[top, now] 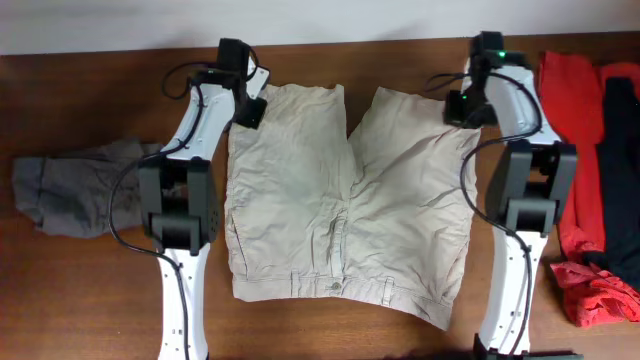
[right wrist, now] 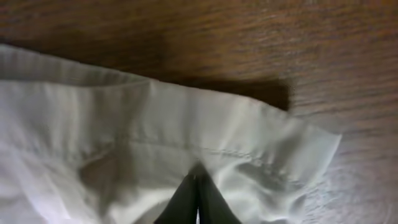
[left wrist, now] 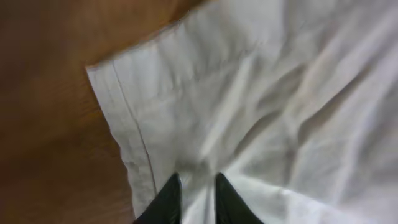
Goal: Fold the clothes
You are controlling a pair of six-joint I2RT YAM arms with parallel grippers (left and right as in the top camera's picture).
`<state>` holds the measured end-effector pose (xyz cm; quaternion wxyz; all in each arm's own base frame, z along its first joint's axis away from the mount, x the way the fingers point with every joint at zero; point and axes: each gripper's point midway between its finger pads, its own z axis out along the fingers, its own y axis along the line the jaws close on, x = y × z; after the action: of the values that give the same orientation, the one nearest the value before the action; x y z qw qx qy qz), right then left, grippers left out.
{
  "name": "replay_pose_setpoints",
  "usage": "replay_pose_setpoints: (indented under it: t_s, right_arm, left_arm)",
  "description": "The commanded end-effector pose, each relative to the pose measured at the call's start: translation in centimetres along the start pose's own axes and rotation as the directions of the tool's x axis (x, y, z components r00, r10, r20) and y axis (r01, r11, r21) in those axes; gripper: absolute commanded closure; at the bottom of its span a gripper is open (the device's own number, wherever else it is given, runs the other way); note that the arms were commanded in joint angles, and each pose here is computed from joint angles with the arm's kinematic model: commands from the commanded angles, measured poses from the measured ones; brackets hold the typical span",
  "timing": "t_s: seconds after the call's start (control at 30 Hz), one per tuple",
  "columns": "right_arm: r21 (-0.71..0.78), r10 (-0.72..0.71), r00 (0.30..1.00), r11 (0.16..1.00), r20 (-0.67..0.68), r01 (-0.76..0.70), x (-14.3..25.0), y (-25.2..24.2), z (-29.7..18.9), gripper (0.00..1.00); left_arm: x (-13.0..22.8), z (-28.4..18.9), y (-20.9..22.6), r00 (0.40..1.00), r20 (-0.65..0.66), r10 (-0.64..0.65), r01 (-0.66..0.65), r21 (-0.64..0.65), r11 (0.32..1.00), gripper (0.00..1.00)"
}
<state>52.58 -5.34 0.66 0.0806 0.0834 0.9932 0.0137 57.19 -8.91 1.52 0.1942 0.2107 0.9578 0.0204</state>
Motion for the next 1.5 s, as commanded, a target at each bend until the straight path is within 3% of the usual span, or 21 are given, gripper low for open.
replay_pose_setpoints:
  t_s: [0.0, 0.13, 0.3, 0.37, 0.53, 0.73, 0.97, 1.13, 1.3, 1.47]
  right_arm:
    - [-0.119, -0.097, 0.990, 0.987, 0.101, 0.109, -2.3, 2.2, -4.4, 0.91]
    - [-0.148, -0.091, 0.979, 0.982, 0.182, 0.119, -3.2, 2.9, -11.7, 0.81]
    - [-0.151, -0.052, 0.951, 0.983, 0.304, 0.102, -2.5, 3.2, -21.9, 0.70]
    - [-0.151, -0.046, 0.935, 0.983, 0.351, 0.105, -1.4, 3.3, -25.9, 0.62]
    - [-0.145, -0.054, 0.886, 0.980, 0.461, 0.136, 3.3, 3.8, -35.2, 0.55]
    - [-0.138, -0.037, 0.808, 0.980, 0.588, 0.145, 10.7, 4.8, -44.5, 0.49]
    - [-0.181, 0.034, 0.720, 0.975, 0.693, 0.129, 18.0, 5.9, -50.8, 0.42]
    - [-0.244, 0.060, 0.693, 0.955, 0.719, 0.171, 20.6, 7.3, -52.7, 0.47]
    - [-0.205, -0.038, 0.672, 0.938, 0.740, 0.279, 21.7, 8.9, -53.1, 0.49]
    - [-0.170, -0.072, 0.602, 0.927, 0.795, 0.335, 24.5, 8.6, -55.2, 0.48]
  left_arm:
    - [-4.7, -4.3, -0.3, 0.992, 0.119, 0.030, -0.027, -0.027, 0.999, 0.73]
    - [-7.9, -12.5, 1.1, 0.973, 0.228, -0.019, 0.031, -0.048, 0.998, 0.61]
    - [-9.0, -22.4, 1.7, 0.944, 0.331, -0.015, 0.041, -0.073, 0.997, 0.51]
    - [-8.6, -26.5, 1.7, 0.931, 0.364, -0.012, 0.044, -0.080, 0.996, 0.37]
    - [-6.3, -35.4, 1.5, 0.900, 0.435, -0.008, 0.056, -0.098, 0.994, 0.37]
    - [-1.1, -43.7, 0.3, 0.883, 0.469, -0.028, 0.082, -0.094, 0.992, 0.37]
    - [3.5, -46.9, -0.8, 0.886, 0.439, -0.150, 0.183, -0.034, 0.982, 0.38]
    - [6.1, -45.5, -1.6, 0.909, 0.325, -0.262, 0.273, 0.014, 0.962, 0.53]
    - [6.0, -45.3, -2.8, 0.924, 0.314, -0.217, 0.218, 0.033, 0.975, 0.58]
    - [7.1, -48.4, -3.7, 0.906, 0.387, -0.171, 0.173, 0.030, 0.984, 0.58]
